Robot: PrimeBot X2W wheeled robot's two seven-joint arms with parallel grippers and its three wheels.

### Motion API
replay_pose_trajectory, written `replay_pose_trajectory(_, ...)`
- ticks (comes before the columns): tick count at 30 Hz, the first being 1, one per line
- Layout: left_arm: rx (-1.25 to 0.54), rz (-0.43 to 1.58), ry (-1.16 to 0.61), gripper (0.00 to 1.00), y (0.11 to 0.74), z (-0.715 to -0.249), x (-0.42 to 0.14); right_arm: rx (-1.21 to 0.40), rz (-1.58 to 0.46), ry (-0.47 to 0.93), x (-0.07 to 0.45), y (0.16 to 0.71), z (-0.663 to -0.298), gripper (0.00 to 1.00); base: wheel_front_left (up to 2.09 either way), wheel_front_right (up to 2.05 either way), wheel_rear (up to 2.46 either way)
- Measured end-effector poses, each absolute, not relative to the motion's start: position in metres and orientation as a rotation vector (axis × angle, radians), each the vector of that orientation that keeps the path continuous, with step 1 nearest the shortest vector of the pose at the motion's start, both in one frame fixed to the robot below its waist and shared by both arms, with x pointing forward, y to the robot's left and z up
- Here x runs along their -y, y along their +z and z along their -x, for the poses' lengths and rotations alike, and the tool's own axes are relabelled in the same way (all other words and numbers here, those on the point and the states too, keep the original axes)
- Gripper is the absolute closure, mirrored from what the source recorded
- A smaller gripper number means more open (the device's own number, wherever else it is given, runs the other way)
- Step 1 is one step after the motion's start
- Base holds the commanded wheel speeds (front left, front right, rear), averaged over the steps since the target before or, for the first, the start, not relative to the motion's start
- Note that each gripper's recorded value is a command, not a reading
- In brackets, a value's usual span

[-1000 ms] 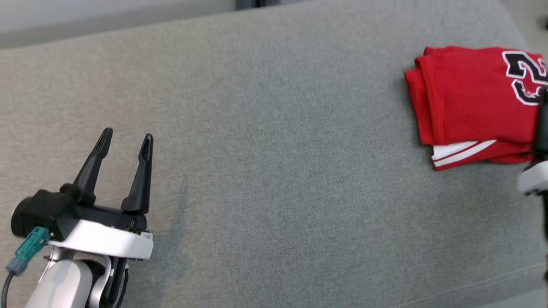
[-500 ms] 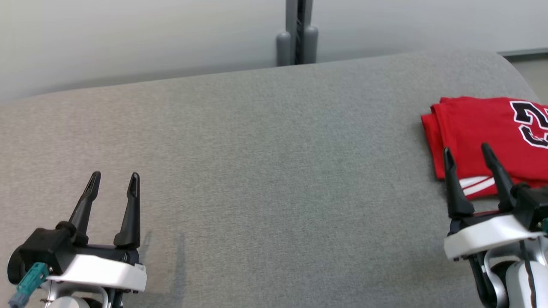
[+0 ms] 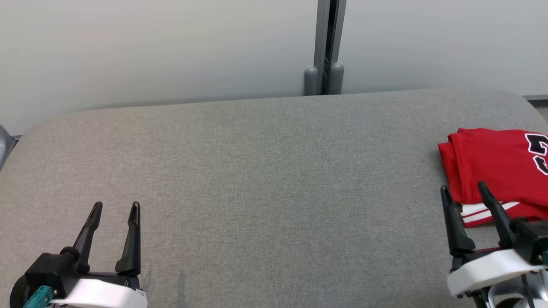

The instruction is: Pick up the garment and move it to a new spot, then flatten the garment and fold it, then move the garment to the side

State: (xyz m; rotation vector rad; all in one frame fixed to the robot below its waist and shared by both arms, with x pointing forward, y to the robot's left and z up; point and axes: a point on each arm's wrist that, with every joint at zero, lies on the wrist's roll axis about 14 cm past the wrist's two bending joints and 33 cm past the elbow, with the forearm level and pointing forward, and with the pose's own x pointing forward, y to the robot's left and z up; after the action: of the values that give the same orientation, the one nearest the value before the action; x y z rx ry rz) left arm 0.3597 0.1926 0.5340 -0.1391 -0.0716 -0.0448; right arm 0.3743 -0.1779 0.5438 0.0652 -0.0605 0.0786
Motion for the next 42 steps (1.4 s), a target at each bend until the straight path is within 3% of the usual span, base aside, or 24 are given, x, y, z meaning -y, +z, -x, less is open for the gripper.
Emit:
replay_pose_trajectory(16,0.045,0.120,-0.031,0.00,0.534,-0.348,-0.200,0.050,-0.053,0.047,0.189,0.548,-0.355,0.00,0.00,0.00,0.00)
replay_pose_trajectory(42,0.042,0.118,-0.020,0.00,0.535,-0.348,-0.203,0.046,-0.087,0.051,0.188,0.547,-0.353,0.00,0.00,0.00,0.00)
